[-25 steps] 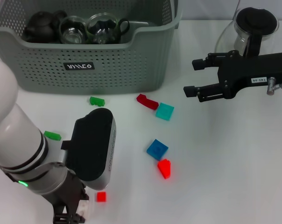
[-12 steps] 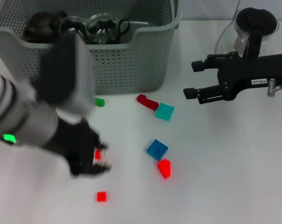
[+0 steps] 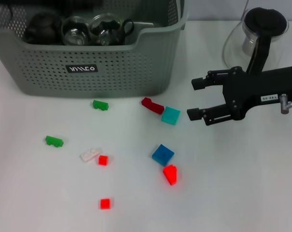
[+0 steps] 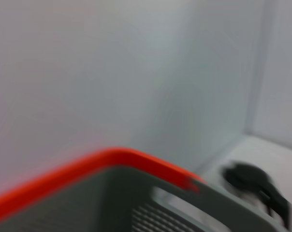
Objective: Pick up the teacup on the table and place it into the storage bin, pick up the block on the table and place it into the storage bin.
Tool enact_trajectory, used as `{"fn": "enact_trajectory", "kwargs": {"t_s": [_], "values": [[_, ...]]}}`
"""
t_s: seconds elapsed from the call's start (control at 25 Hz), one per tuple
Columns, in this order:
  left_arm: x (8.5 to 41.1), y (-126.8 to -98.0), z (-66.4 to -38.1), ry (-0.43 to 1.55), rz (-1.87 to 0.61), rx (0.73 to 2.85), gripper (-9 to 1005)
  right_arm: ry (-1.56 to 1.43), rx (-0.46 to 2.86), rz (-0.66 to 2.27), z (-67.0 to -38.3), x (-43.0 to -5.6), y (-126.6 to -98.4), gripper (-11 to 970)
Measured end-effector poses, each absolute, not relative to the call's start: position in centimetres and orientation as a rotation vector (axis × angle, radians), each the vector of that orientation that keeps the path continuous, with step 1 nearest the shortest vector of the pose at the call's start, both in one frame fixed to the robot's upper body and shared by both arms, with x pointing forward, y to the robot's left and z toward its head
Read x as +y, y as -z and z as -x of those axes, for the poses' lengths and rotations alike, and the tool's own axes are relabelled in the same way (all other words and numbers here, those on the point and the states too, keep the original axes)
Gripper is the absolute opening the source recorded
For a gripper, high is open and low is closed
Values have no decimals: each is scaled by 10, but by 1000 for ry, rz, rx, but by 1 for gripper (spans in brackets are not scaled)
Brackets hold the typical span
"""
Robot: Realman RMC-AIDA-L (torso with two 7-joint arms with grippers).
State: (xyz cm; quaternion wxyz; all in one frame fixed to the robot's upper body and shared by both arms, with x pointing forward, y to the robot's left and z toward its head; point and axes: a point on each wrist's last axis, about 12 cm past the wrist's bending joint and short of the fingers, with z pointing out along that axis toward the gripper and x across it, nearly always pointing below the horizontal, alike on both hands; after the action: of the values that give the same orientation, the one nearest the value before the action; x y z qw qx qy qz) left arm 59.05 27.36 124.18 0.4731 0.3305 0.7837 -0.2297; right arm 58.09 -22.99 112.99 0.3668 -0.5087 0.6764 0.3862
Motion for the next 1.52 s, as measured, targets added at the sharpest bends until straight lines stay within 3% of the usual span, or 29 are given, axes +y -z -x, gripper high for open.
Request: {"fn": "enact_trajectory", "kwargs": {"t_s": [0.32,0.64,0.68,0.92,1.16,1.32,1.52], "values": [[274,-1229,-663,512,-617,2005,416,-1000,1707,1344,-580,-226,-1131,877],[287,-1217,-678,432,-485,2042,419,-994,1712,1346,-581,-228,-1132,877],[289,-1218,-677,430,-475,2041,464,-992,1716,1347,-581,-228,-1132,877],[306,-1226,-653,483,-479,2031,697,-976,1759,1374,-584,-229,-1133,877],[291,-1221,-587,766,-917,1923,860,-922,1883,1397,-593,-233,-1135,877],[278,-1205,-553,929,-1166,1810,921,-848,2000,1386,-605,-231,-1138,877],[268,-1183,-529,991,-1305,1692,952,-753,2079,1434,-617,-208,-1137,877]]}}
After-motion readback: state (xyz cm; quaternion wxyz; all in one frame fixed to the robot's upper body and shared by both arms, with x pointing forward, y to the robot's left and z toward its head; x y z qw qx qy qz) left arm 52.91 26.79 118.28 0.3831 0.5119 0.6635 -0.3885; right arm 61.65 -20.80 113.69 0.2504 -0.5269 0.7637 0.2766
